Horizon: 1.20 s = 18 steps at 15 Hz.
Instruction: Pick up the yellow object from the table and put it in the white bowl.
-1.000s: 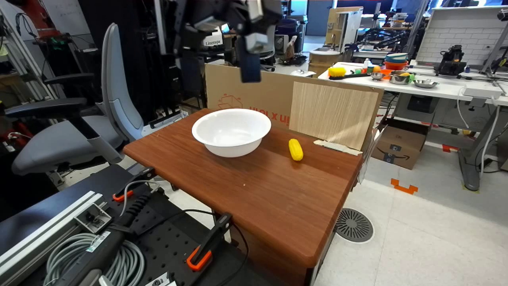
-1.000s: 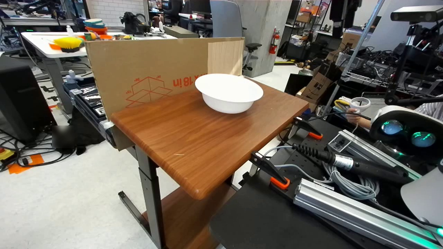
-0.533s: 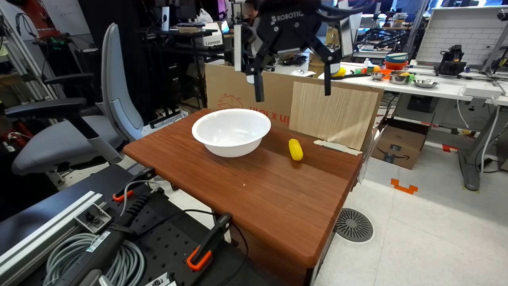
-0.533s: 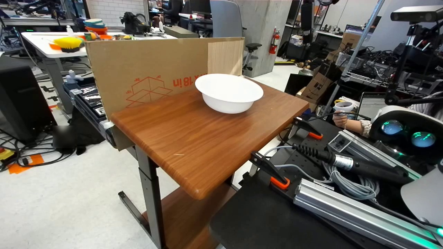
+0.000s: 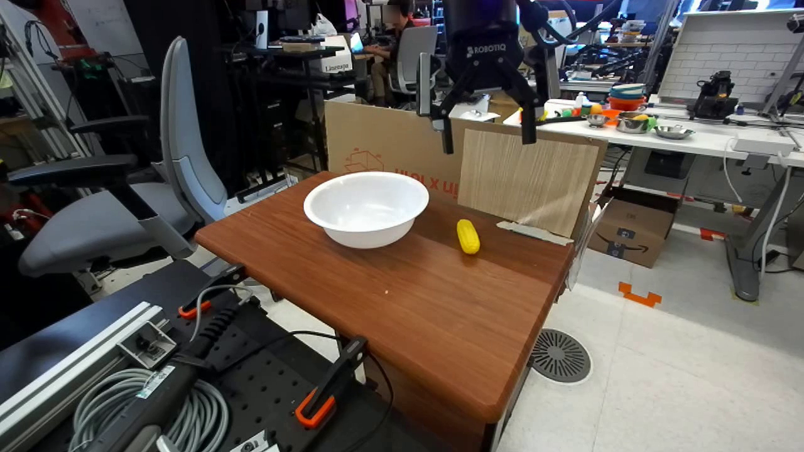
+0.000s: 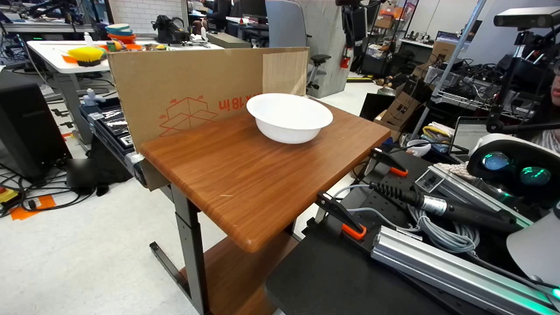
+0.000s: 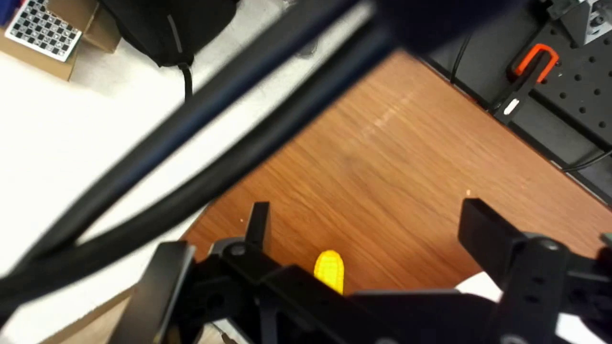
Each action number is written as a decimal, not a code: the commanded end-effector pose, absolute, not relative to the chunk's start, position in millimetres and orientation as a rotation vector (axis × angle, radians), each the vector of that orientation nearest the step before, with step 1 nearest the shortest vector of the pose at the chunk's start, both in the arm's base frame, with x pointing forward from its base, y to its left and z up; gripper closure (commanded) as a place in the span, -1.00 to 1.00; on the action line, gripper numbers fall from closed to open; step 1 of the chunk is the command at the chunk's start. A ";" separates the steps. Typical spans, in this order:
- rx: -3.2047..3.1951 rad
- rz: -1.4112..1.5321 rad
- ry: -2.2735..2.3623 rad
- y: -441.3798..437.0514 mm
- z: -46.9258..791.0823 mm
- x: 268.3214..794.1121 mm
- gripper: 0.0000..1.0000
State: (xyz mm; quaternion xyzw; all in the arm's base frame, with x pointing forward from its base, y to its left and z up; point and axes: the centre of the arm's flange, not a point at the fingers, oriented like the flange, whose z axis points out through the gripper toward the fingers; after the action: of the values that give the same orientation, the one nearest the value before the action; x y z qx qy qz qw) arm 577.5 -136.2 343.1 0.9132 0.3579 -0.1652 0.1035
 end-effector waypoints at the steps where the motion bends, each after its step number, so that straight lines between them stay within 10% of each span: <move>1: 2.713 -0.504 1.039 -110.6 326.9 622.7 -1.00; 18: 2.872 -0.546 0.881 -127.4 234.2 692.3 -1.00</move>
State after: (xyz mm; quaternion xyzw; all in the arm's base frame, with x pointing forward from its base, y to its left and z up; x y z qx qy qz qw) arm 664.2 -133.1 243.9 0.9439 0.2769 -0.1719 0.0527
